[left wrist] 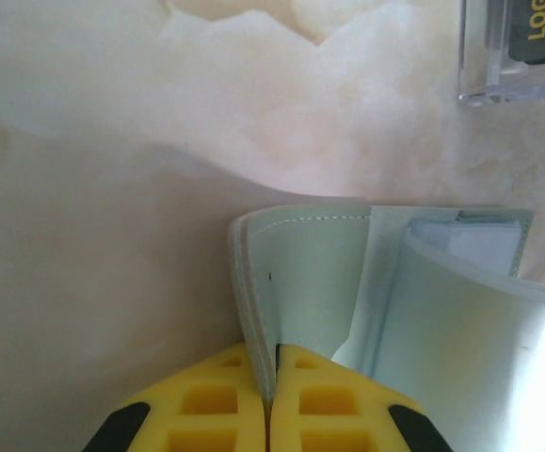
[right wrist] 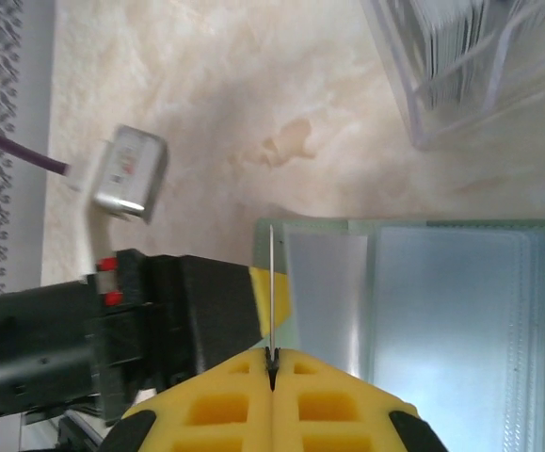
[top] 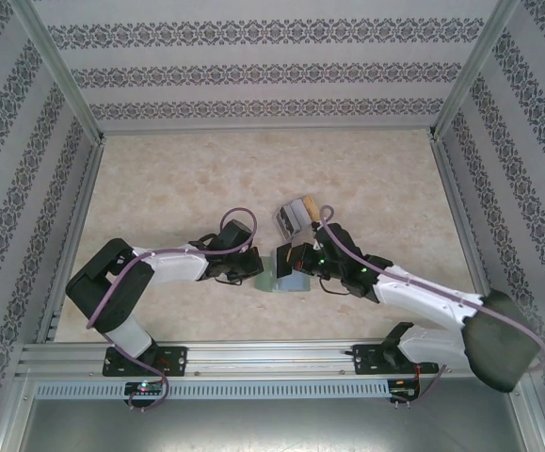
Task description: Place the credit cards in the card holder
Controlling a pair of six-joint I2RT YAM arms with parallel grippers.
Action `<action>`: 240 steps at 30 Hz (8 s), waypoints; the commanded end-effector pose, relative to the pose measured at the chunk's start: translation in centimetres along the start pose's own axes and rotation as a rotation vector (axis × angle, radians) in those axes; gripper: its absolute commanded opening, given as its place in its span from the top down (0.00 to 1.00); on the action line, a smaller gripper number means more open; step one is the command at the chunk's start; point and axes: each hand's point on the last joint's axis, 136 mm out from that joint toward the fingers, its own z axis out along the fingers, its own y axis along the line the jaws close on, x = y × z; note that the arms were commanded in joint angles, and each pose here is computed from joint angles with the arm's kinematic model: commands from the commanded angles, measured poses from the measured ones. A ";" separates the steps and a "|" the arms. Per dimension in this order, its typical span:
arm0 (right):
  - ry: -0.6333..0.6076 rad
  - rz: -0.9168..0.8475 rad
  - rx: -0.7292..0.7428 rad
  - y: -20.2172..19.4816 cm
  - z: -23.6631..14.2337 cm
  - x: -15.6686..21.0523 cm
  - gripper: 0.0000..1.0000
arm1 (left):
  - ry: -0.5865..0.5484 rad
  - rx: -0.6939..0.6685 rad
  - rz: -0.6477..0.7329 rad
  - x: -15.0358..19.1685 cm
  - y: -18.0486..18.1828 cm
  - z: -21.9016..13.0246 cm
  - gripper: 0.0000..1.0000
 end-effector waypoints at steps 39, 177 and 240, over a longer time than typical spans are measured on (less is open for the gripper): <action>-0.030 -0.135 0.413 -6.8 -1.8 -0.6 1.00 | 0.034 -0.030 -0.014 0.1 1.0 0.8 1.00; 0.090 0.031 0.173 -6.0 5.2 3.3 1.00 | 0.023 -0.102 -0.022 0.4 4.7 -0.1 0.98; 0.180 -0.088 0.255 -3.6 7.4 3.0 0.88 | 0.024 -0.101 -0.020 0.5 4.9 0.1 1.00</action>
